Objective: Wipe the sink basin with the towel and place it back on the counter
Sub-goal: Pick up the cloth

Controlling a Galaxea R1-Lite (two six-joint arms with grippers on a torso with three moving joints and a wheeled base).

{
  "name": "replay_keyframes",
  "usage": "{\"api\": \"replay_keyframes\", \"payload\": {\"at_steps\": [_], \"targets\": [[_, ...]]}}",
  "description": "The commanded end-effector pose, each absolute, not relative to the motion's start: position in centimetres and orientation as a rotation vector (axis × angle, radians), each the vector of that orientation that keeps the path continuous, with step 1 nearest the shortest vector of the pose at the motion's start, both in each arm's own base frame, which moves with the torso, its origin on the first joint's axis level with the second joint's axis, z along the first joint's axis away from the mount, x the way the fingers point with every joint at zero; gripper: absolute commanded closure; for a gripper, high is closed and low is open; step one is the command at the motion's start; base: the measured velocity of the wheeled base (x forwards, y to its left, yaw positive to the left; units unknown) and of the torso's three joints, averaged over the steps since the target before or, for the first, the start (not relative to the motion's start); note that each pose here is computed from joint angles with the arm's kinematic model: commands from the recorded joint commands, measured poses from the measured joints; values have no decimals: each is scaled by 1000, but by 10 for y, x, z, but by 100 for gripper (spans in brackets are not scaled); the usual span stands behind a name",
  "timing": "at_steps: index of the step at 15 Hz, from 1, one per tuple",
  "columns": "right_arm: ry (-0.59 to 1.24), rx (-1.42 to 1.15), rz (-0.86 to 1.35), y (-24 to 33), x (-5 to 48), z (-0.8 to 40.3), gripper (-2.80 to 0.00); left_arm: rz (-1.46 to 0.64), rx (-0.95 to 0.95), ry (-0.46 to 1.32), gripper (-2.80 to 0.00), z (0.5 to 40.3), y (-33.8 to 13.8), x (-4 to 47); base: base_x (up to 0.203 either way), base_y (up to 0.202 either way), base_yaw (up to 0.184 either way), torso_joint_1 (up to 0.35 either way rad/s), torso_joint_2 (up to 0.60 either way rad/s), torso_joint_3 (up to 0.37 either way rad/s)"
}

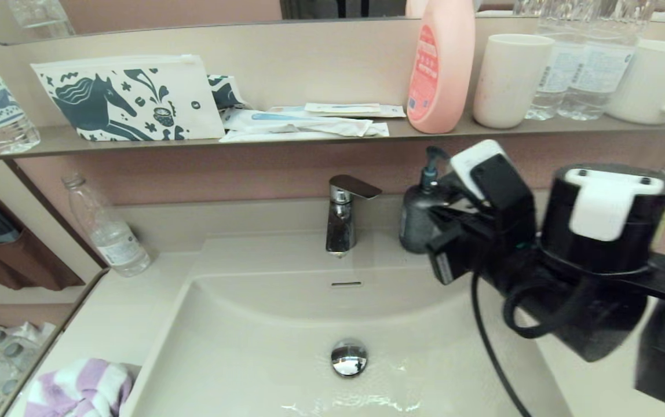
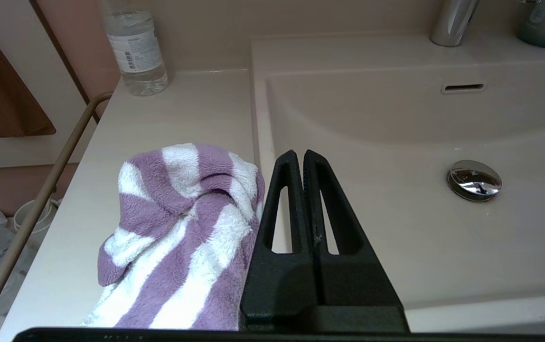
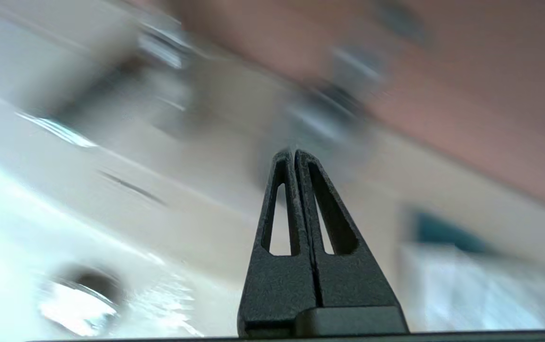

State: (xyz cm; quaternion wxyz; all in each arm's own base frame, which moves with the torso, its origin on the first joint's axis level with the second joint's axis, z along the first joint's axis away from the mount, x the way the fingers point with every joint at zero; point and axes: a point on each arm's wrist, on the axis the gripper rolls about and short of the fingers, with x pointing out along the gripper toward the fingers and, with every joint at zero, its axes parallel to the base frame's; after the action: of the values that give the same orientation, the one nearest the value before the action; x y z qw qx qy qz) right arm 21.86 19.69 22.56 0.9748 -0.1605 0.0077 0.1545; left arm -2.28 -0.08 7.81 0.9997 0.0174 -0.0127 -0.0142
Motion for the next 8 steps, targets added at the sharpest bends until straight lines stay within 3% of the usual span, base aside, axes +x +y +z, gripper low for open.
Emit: {"api": "replay_keyframes", "payload": {"at_steps": [1,4,8], "targets": [[-34,-278,160,116,181,242,0,-29,34,-27,0,78,-1,-23,0,0,0,0,0,0],[-94,-251,2,46,129,249,0,-29,36,-27,0,78,-1,-23,0,0,0,0,0,0],[-117,-241,-145,0,34,244,0,-29,35,-27,0,78,-1,-23,0,0,0,0,0,0]]}}
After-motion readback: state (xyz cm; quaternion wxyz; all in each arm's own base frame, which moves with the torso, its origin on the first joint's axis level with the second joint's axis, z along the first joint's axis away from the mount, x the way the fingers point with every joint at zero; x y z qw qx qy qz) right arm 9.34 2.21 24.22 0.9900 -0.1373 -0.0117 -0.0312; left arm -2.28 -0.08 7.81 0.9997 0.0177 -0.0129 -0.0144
